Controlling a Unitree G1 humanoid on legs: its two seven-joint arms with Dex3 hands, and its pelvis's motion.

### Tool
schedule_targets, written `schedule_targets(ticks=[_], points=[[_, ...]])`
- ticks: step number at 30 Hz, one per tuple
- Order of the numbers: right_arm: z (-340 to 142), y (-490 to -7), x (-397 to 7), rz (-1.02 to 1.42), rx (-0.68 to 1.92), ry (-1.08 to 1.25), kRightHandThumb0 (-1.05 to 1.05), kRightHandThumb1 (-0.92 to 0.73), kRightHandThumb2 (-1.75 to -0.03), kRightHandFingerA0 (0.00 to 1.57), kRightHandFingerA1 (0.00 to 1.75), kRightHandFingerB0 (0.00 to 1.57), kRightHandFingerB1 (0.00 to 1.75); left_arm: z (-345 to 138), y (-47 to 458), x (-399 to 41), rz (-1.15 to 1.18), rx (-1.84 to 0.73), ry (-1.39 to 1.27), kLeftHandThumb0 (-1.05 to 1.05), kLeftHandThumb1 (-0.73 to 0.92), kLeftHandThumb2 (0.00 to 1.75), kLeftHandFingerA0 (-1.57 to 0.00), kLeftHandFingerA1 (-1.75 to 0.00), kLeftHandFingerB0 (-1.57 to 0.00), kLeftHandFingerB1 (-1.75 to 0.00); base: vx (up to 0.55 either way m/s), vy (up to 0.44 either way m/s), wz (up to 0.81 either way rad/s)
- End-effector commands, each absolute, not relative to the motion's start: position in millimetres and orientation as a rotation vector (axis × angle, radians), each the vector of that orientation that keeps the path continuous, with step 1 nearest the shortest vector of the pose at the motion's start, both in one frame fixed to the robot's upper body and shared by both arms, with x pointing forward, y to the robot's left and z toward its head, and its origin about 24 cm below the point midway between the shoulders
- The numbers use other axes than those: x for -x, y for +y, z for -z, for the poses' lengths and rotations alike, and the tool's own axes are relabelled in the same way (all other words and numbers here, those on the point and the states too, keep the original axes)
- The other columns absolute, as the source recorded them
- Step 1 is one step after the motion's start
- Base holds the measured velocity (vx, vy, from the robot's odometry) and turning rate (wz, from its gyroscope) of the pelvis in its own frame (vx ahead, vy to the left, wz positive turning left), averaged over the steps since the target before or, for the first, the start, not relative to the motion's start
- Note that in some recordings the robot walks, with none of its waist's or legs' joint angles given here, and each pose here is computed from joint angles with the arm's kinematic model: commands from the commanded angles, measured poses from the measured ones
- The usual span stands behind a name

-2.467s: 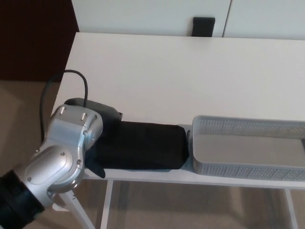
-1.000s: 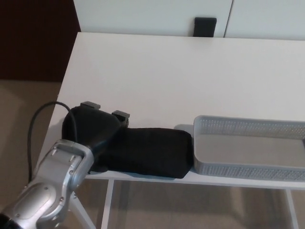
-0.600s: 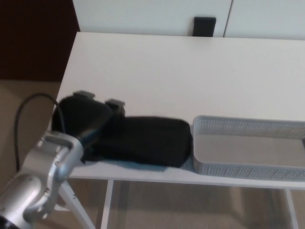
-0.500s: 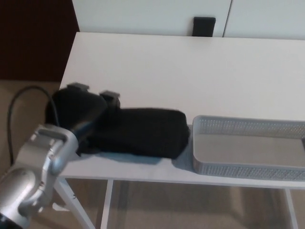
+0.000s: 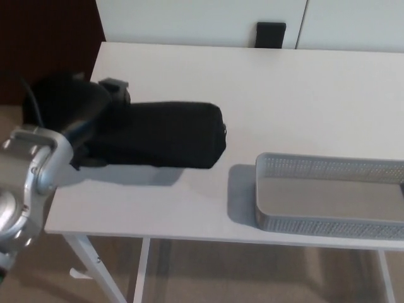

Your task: The robot walk towards a table in front and pick up a black pencil case on the left hand side and put the pencil case into a small container on the right hand side

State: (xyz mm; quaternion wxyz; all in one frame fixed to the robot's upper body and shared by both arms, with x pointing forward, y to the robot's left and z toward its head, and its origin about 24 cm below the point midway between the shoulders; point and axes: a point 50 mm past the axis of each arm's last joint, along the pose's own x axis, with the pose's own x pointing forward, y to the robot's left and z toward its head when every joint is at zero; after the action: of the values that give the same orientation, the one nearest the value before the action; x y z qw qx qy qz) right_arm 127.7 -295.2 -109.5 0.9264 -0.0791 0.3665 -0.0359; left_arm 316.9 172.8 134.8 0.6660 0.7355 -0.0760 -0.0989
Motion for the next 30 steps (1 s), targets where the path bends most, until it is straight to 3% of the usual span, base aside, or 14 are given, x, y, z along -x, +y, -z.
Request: schedule_targets(ticks=[1, 3, 4, 9, 10, 11, 13, 17, 18, 20, 22, 25, 29, 30], points=[[106.6, -300.1, -127.3, 0.074, 0.177, 0.741, -0.47, -0.55, -0.57, 0.76, 0.55, 0.68, 0.47, -156.1, 153.3, -318.0, 0.23, -1.647, -0.234, -0.32, 0.78, 0.66, -0.76, -1.61, -0.71, -0.7, 0.0, 0.0, 0.0], [106.7, -299.7, -127.7, 0.072, 0.186, 0.741, -0.47, -0.55, -0.57, 0.74, 0.52, 0.66, 0.46, -163.9, 137.9, -315.5, 0.241, -1.623, -0.304, -0.32, 0.8, 0.62, -0.71, -1.73, -0.63, -1.06, 0.0, 0.0, 0.0], [106.8, -298.9, -128.4, 0.067, 0.194, 0.74, -0.47, -0.55, -0.58, 0.74, 0.52, 0.65, 0.46, -172.2, 122.7, -312.8, 0.259, -1.604, -0.353, -0.47, 0.68, 0.77, -0.85, -1.45, -0.69, -0.74, 0.0, 0.0, 0.0], [106.6, -299.2, -129.3, 0.058, 0.212, 0.742, -0.49, -0.56, -0.58, 0.74, 0.52, 0.65, 0.46, -183.9, 91.2, -308.7, 0.316, -1.56, -0.396, -0.47, 0.65, 0.76, -0.8, -1.4, -0.69, -0.76, 0.0, 0.0, 0.0], [106.4, -299.3, -129.8, 0.058, 0.207, 0.743, -0.48, -0.56, -0.58, 0.74, 0.52, 0.65, 0.45, -185.7, 74.8, -306.5, 0.348, -1.53, -0.412, -0.3, 0.75, 0.62, -0.74, -1.48, -0.69, -0.5, 0.0, 0.0, 0.0], [106.4, -299.4, -129.9, 0.059, 0.206, 0.743, -0.48, -0.56, -0.58, 0.74, 0.52, 0.65, 0.45, -186.3, 68.8, -305.5, 0.36, -1.517, -0.416, -0.3, 0.75, 0.62, -0.74, -1.48, -0.69, -0.5, 0.0, 0.0, 0.0], [106.6, -299.2, -130.2, 0.062, 0.205, 0.744, -0.48, -0.56, -0.58, 0.75, 0.53, 0.65, 0.45, -185.5, 49.6, -301.7, 0.414, -1.427, -0.419, -0.31, 0.75, 0.64, -0.7, -1.59, -0.57, -1.14, 0.0, 0.0, 0.0], [106.7, -298.4, -131.8, 0.059, 0.212, 0.744, -0.49, -0.56, -0.57, 0.77, 0.53, 0.66, 0.46, -182.9, 26.9, -298.1, 0.481, -1.328, -0.362, -0.36, 0.79, 0.63, -0.69, -1.63, -0.55, -1.25, 0.0, 0.0, 0.0], [107.0, -297.7, -132.1, 0.058, 0.212, 0.747, -0.49, -0.55, -0.58, 0.75, 0.51, 0.66, 0.46, -180.2, 13.1, -296.0, 0.522, -1.269, -0.326, -0.39, 0.77, 0.63, -0.78, -1.51, -0.68, -1.06, 0.0, 0.0, 0.0], [107.4, -297.1, -131.3, 0.056, 0.211, 0.746, -0.5, -0.55, -0.58, 0.75, 0.52, 0.65, 0.46, -176.2, -3.8, -292.7, 0.604, -1.117, -0.239, -0.37, 0.74, 0.66, -0.75, -1.5, -0.67, -1.01, 0.0, 0.0, 0.0], [106.2, -296.4, -132.1, 0.047, 0.206, 0.728, -0.48, -0.55, -0.58, 0.74, 0.52, 0.66, 0.47, -168.5, -21.7, -292.4, 0.695, -0.931, -0.123, -0.4, 0.79, 0.65, -0.67, -1.67, -0.56, -1.46, 0.0, 0.0, 0.0], [106.1, -294.2, -134.8, 0.046, 0.217, 0.722, -0.48, -0.56, -0.58, 0.75, 0.52, 0.66, 0.46, -163.5, -32.1, -294.0, 0.735, -0.857, -0.073, -0.41, 0.77, 0.67, -0.69, -1.52, -0.62, -1.12, 0.0, 0.0, 0.0], [106.1, -292.6, -135.7, 0.057, 0.194, 0.719, -0.44, -0.55, -0.57, 0.76, 0.54, 0.69, 0.47, -152.2, -50.7, -295.6, 0.758, -0.797, 0.002, -0.41, 0.78, 0.67, -0.65, -1.46, -0.54, -1.24, 0.0, 0.0, 0.0], [105.5, -292.6, -136.0, 0.049, 0.202, 0.714, -0.45, -0.56, -0.57, 0.77, 0.54, 0.69, 0.47, -148.7, -56.9, -295.4, 0.759, -0.795, 0.01, -0.41, 0.78, 0.65, -0.69, -1.27, -0.59, -1.0, 0.0, 0.0, 0.0]])
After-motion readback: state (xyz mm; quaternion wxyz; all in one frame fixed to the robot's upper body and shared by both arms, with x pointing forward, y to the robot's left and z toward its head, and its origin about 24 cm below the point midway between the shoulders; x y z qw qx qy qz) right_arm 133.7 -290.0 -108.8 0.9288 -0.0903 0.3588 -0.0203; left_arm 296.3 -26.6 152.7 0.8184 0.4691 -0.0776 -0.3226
